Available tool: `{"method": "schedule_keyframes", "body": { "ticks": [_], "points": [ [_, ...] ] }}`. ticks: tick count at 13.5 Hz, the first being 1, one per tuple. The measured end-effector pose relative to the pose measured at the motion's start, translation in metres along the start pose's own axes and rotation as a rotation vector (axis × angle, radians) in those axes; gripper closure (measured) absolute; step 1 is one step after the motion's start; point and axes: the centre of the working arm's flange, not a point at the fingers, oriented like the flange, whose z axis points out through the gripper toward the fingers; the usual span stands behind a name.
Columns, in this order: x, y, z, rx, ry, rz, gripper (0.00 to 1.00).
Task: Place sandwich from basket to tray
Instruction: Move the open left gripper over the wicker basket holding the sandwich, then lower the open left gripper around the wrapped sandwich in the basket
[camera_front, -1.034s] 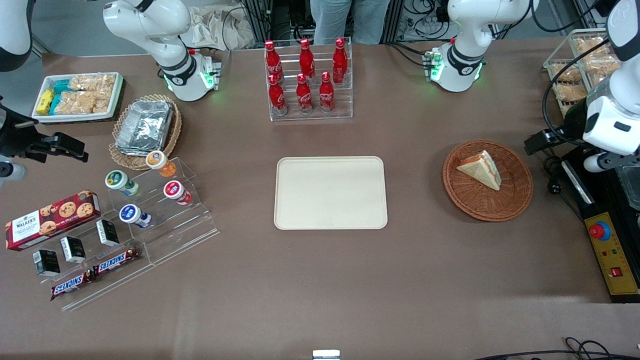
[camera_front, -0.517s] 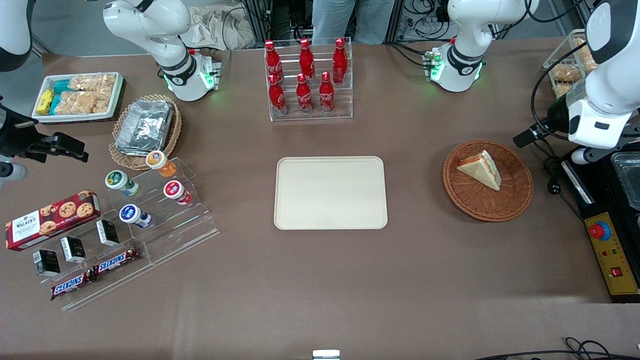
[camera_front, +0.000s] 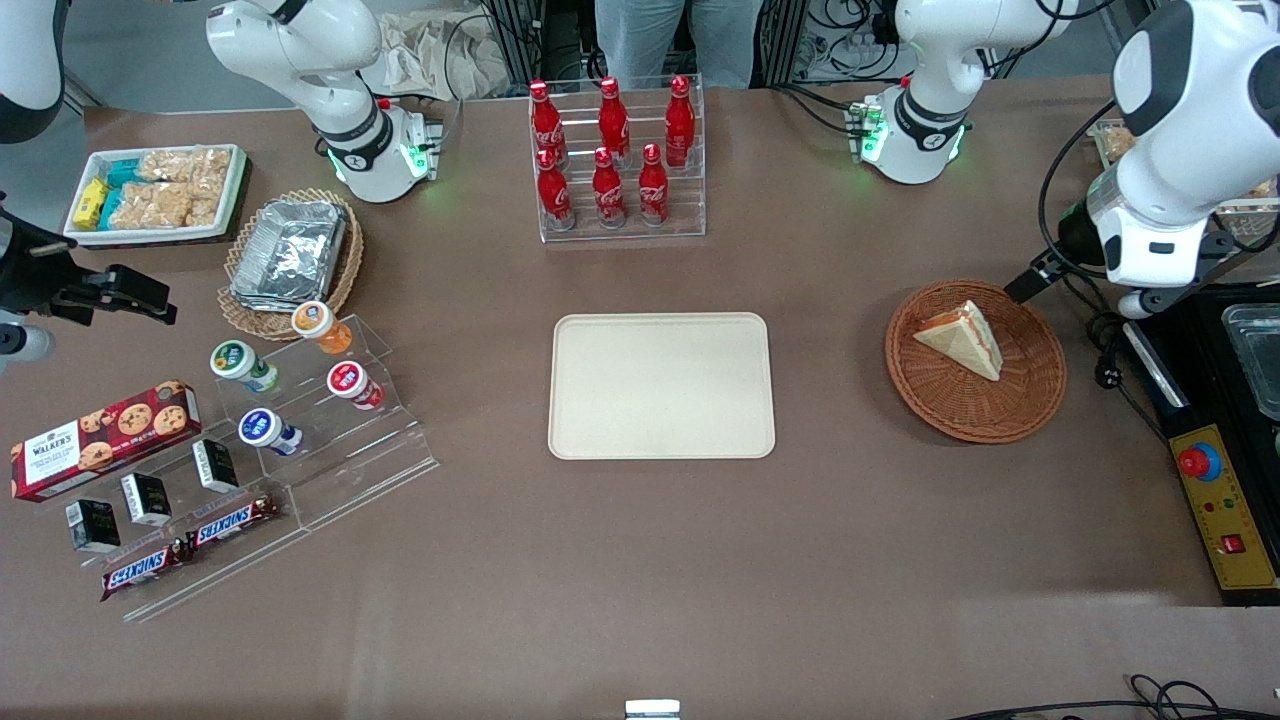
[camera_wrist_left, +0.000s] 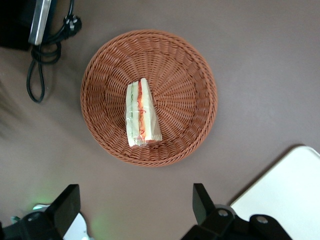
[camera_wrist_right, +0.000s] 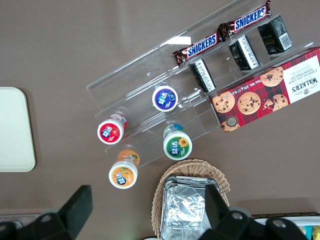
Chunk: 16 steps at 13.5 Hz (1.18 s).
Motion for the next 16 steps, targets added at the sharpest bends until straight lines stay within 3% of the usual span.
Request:
{"method": "schedule_keyframes", "body": {
  "ticks": [5, 16],
  "points": [
    [-0.002, -0.001, 0.041, 0.0, 0.0, -0.1, 0.0],
    [-0.016, -0.013, 0.177, -0.021, 0.02, -0.154, 0.0]
  ]
}}
